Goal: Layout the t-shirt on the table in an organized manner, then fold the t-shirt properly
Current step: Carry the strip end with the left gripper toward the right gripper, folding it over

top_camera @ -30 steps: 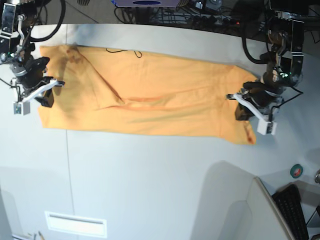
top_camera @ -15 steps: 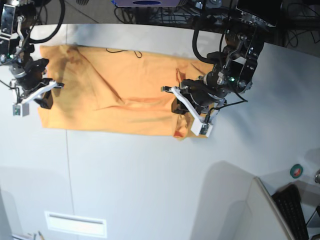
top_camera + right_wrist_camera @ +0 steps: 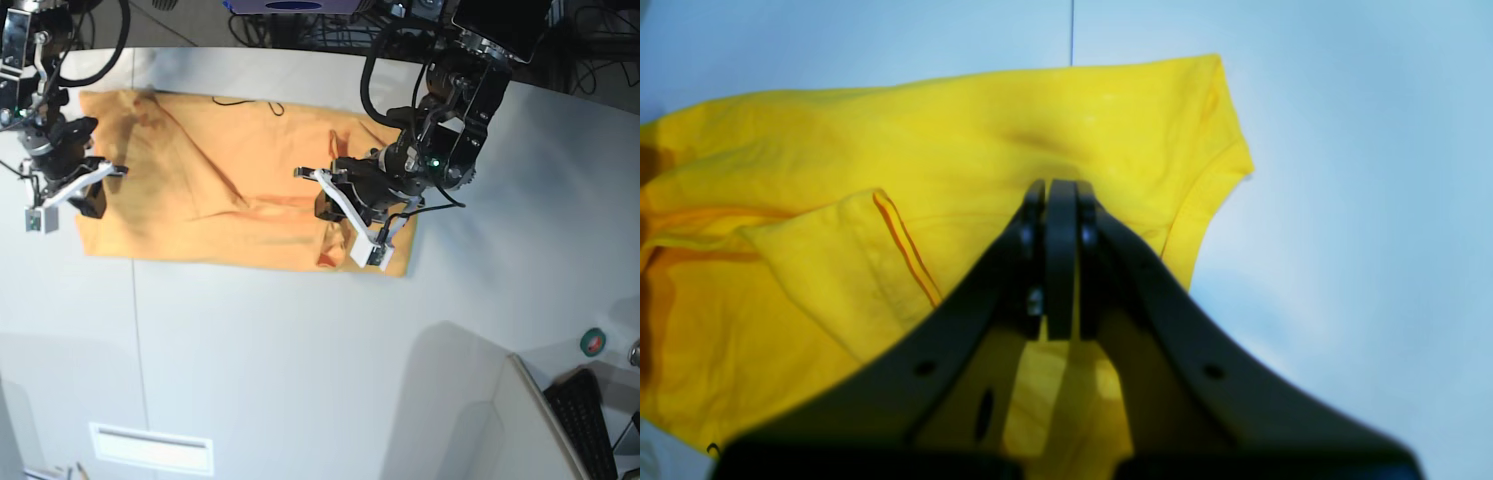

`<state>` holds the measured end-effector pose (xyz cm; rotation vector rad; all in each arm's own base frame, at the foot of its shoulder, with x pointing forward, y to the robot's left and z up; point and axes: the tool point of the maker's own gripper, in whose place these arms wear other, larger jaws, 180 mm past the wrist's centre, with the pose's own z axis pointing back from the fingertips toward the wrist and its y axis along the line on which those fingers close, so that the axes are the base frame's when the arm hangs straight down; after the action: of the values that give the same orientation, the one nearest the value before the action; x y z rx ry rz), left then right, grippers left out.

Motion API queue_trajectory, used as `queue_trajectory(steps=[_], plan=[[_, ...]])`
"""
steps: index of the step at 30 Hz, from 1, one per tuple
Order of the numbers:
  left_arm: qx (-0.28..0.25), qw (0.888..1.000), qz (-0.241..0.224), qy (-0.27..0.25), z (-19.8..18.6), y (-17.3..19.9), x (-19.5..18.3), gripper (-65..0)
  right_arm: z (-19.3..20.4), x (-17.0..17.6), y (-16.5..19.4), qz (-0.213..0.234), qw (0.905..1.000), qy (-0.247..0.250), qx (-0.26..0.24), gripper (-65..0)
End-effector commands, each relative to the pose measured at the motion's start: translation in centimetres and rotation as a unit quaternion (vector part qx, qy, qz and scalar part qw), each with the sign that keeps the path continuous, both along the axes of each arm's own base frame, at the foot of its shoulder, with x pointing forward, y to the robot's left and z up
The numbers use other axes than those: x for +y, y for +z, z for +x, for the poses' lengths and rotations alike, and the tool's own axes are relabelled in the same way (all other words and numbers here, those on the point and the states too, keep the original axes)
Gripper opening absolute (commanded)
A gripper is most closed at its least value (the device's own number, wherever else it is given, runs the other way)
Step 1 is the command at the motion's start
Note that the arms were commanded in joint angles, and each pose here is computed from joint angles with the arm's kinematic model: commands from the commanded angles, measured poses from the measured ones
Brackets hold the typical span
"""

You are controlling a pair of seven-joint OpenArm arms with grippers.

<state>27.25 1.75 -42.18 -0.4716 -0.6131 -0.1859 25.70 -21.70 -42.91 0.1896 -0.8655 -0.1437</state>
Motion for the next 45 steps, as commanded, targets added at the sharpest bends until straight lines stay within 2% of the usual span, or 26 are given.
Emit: queue_trajectory(steps=[1, 10, 18, 21, 41, 42, 45], plan=[[-0.020, 1.000, -0.017, 0.001, 0.9, 1.3, -0.8, -65.0, 0.8, -0.5, 1.2, -0.003, 0.9997, -0.001, -0.025, -65.0], [0.011, 1.000, -0.026, -0.007, 1.5, 0.8, -2.8, -65.0, 0.9, -0.5, 1.3, -0.003, 0.9997, -0.001, -0.025, -65.0], [0.012, 1.000, -0.024, -0.010, 1.3, 0.8, -2.7, -65.0, 0.8, -0.5, 1.3, -0.003, 0.9997, -0.002, -0.025, -65.0], [0.035, 0.999, -0.016, -0.020, 0.6, 0.2, -2.6, -65.0, 0.9, -0.5, 1.3, -0.003, 0.9997, -0.002, -0.025, -65.0], [0.034, 0.999, -0.018, -0.019, 0.9, 0.4, -2.8, -65.0, 1.3, -0.3, 1.4, -0.001, 0.9996, -0.002, -0.030, -65.0], [0.034, 0.999, -0.018, -0.019, 0.9, 0.4, -2.8, -63.7, 1.3, -0.3, 1.4, -0.001, 0.9996, -0.002, -0.030, -65.0], [0.028, 0.999, -0.019, -0.020, 1.4, 0.8, -2.9, -46.1, 1.3, -0.3, 1.4, -0.001, 0.9996, -0.002, -0.030, -65.0]])
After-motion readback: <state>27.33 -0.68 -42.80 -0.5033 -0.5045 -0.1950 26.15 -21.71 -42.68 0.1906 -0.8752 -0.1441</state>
